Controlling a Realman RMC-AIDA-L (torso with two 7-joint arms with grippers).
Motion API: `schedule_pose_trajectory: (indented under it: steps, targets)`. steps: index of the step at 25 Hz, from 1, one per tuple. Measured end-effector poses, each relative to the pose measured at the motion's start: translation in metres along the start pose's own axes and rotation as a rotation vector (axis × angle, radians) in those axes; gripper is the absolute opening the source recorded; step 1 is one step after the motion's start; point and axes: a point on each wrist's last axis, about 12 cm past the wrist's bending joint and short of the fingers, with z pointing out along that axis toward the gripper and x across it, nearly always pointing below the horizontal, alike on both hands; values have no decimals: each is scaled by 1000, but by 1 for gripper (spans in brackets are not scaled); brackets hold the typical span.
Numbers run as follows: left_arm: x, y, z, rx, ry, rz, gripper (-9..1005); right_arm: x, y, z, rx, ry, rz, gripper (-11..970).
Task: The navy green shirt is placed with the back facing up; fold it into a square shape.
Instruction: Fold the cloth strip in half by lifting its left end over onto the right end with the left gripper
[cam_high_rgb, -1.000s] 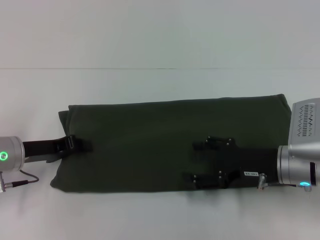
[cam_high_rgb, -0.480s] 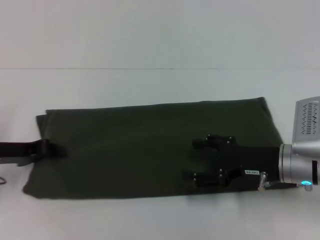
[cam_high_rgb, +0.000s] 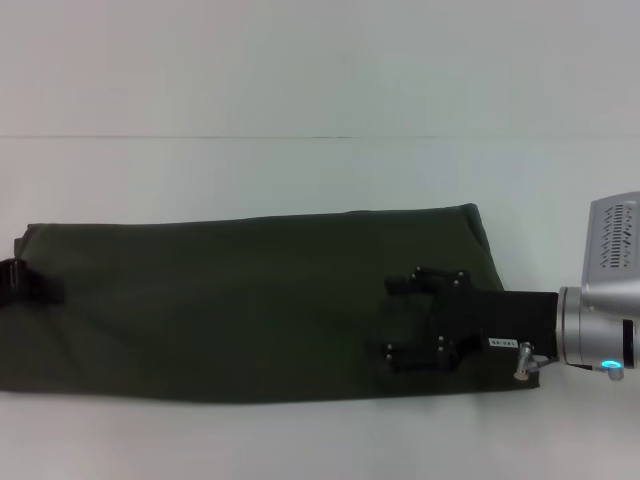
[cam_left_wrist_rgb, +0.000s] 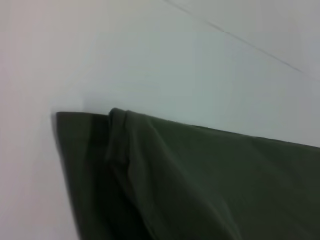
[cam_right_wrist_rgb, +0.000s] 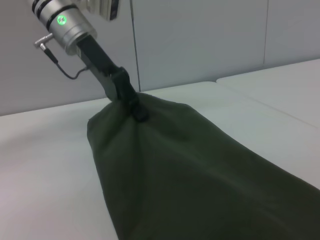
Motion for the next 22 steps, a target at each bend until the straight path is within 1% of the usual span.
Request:
schedule_pose_trajectory:
  steps: [2, 5, 7, 10, 11, 12, 15, 18, 19, 22]
  targets:
    - [-4, -4, -1, 4, 10, -1, 99, 0, 0, 0, 1, 3, 0, 927]
    - [-13, -16, -5, 22, 35, -27, 99, 1, 0, 1, 3, 7, 0, 927]
    - [-20, -27, -9, 54, 42, -41, 99, 2, 0, 1, 6, 10, 1, 927]
    - [-30, -53, -13, 131, 67, -38, 99, 3, -1, 2, 16, 15, 3, 927]
    - [-32, -59, -13, 149, 75, -36, 98, 3, 0, 1, 16, 16, 4, 928]
    - [-34, -69, -12, 174, 82, -35, 98, 4, 0, 1, 17, 16, 6, 928]
    - [-38, -94, -1, 251, 100, -45, 96, 5, 0, 1, 17, 17, 10, 928]
    - [-36, -110, 13, 313, 121, -70, 95, 7, 1, 1, 17, 18, 18, 928]
    - [-33, -118, 22, 340, 133, -81, 94, 7, 1, 1, 19, 18, 20, 928]
    - [-24, -132, 42, 408, 150, -110, 92, 8, 1, 1, 24, 19, 22, 928]
